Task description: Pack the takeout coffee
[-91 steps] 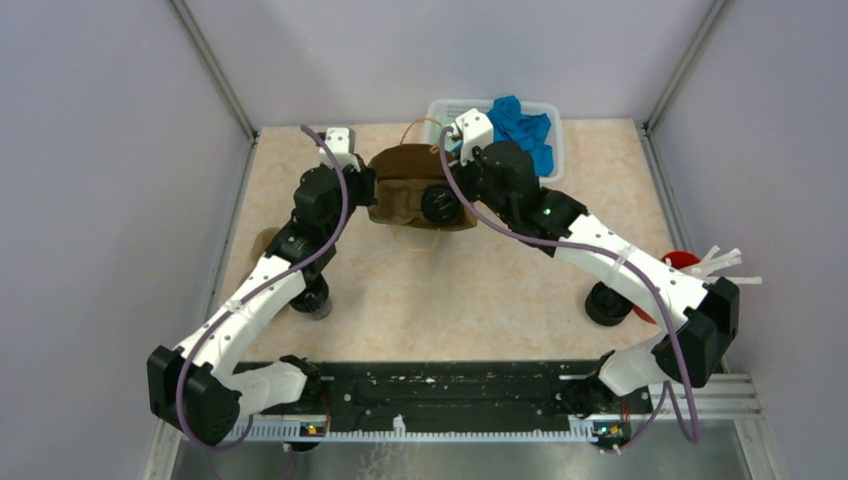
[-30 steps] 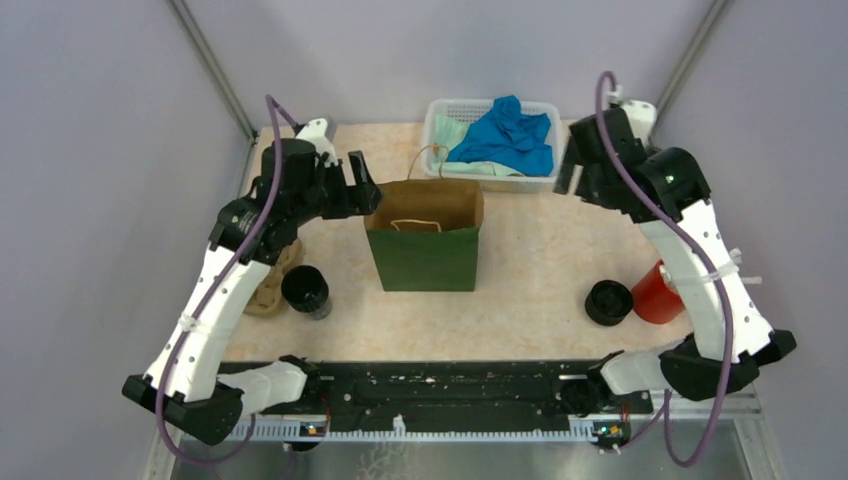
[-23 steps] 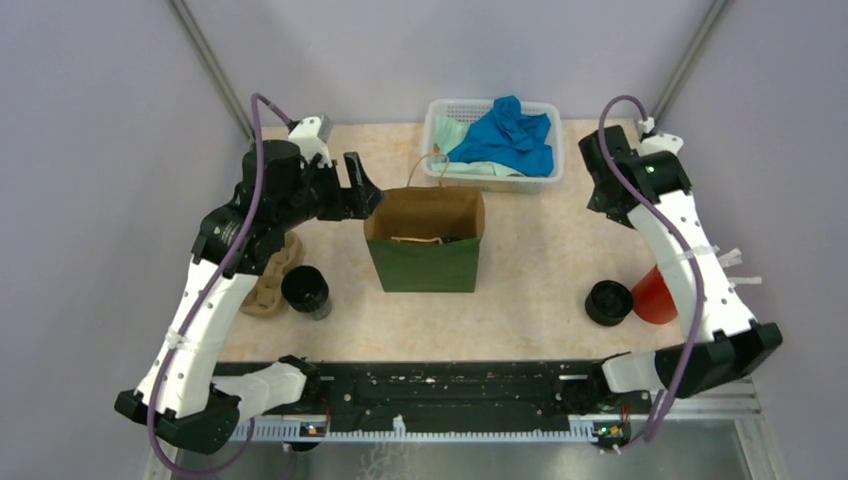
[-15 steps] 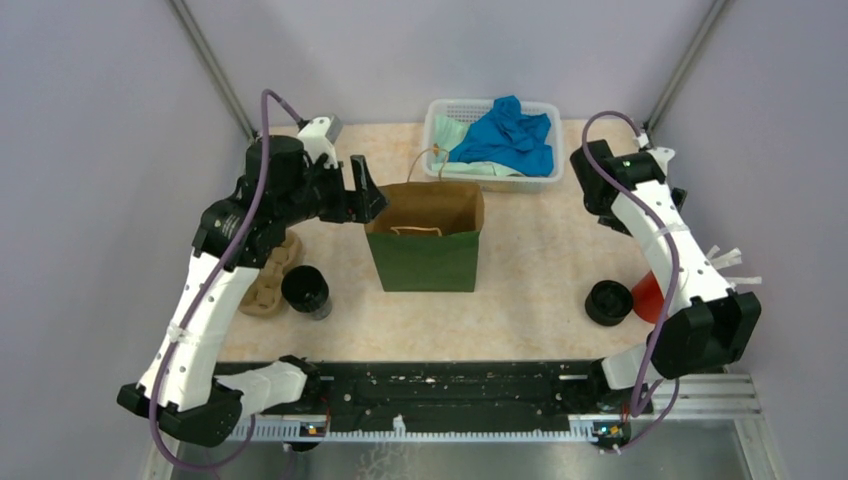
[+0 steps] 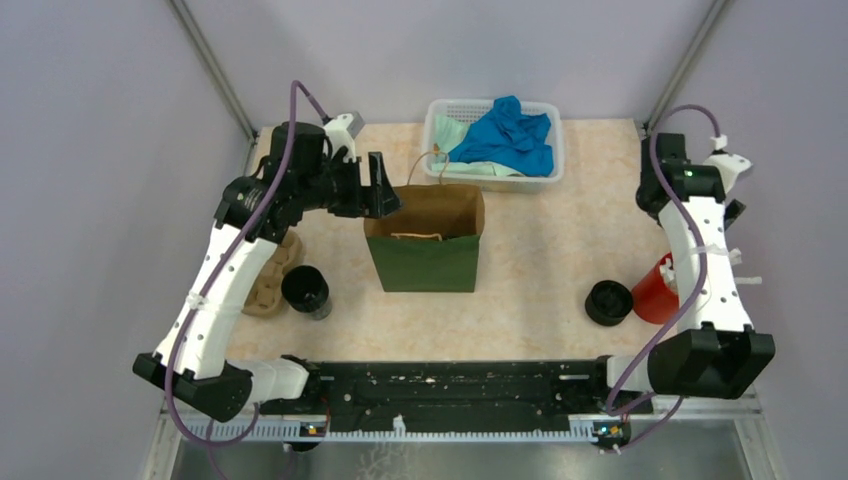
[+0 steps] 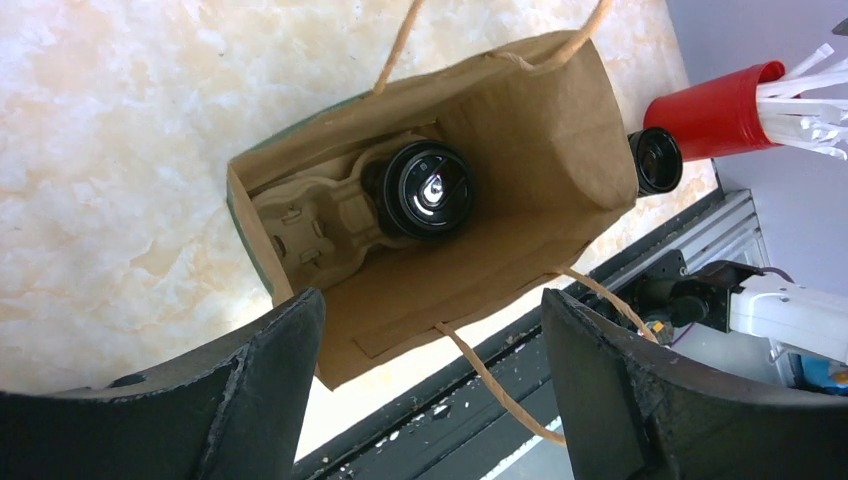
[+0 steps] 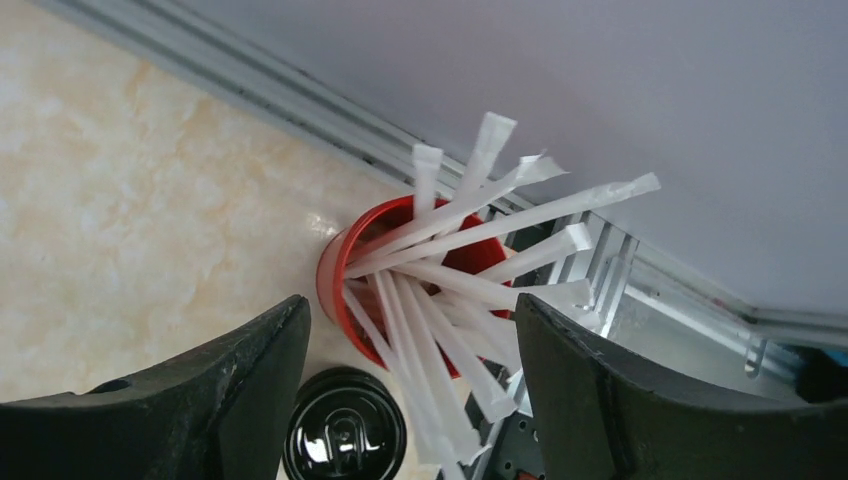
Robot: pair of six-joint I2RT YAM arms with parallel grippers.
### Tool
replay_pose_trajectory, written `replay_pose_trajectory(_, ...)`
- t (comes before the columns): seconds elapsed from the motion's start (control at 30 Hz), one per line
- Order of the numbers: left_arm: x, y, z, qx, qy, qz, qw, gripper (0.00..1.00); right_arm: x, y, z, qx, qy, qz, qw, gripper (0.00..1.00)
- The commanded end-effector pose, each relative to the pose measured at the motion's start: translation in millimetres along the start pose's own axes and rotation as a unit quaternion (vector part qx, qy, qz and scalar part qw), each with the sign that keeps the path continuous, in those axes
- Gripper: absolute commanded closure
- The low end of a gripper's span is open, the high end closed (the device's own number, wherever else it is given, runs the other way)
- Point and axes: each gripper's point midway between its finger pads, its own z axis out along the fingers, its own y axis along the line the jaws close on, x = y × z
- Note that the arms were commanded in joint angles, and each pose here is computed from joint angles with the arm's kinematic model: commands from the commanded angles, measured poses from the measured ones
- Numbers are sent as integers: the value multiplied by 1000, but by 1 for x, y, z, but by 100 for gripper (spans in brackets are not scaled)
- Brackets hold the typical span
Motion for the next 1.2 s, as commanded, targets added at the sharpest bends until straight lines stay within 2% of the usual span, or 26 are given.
replay_pose_trajectory(0.0,-11,-14,-9,27,-13,-3,1000,15,-12,-26,3,16,-17,87,996,26)
replay_pose_trajectory(0.33,-7,-18,-8,37,-4,-15,999,16,22,-52,2,21,-2,133,991,31)
replay_pose_trajectory(0.63,-4,-20,-8,42,-2,-26,999,18,35,-53,9,19,-2,134,991,34)
replay_pose_trajectory(0.77,-5,-20,-9,41,-6,-27,999,18,33,-47,15,13,-11,130,991,50)
replay_pose_trajectory(1.03,-5,-19,-14,37,-13,-25,999,18,37,-42,23,16,-9,123,992,55)
replay_pose_trajectory(1.17,-4,-18,-13,36,-11,-24,999,18,39,-43,25,21,-10,118,993,68)
